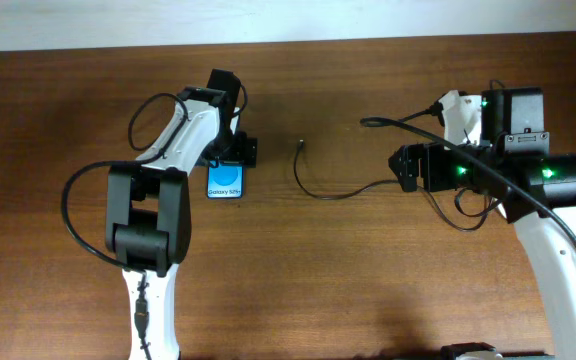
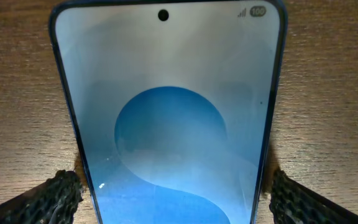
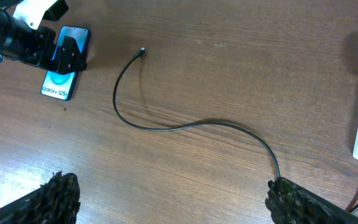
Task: Plug charger to phone and switch on socket
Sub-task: 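Close the left gripper on the phone's top edge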
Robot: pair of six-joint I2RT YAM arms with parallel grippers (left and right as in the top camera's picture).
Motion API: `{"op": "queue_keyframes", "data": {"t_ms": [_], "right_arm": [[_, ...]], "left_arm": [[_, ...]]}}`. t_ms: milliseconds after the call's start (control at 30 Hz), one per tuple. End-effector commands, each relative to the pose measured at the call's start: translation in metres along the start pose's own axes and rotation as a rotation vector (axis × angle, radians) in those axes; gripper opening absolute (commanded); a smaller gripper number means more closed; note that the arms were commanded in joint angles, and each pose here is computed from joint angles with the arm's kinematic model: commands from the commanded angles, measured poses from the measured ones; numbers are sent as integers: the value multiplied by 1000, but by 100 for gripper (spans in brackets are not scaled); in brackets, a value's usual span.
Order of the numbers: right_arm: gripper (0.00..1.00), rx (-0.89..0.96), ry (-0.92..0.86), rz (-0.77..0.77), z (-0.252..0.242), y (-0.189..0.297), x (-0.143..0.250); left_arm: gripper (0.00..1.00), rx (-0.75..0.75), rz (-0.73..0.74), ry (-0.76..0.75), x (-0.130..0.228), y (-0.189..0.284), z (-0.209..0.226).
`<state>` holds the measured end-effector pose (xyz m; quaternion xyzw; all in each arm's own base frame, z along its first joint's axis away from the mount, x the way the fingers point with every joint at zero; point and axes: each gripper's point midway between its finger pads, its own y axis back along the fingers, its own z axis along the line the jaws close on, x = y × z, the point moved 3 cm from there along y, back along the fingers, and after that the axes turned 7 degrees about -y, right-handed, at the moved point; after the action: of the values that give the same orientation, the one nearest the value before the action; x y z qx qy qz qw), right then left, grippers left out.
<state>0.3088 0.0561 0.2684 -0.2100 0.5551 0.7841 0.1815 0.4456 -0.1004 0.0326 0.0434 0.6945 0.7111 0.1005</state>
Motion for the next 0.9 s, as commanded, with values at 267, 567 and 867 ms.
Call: {"op": "queue_keyframes", "data": {"t_ms": [267,567,867], "right_arm": [[98,-13,8,-11,4,3,-4],[98,-14,8,-15,4,3,-4],[98,-14,8,-15,4,3,-4]], "left_arm": [[83,-9,15,25,-1,-10,3],[71,-9,13,25,-1,-10,3],[58,-8,11,24,-3,-7,3]]}}
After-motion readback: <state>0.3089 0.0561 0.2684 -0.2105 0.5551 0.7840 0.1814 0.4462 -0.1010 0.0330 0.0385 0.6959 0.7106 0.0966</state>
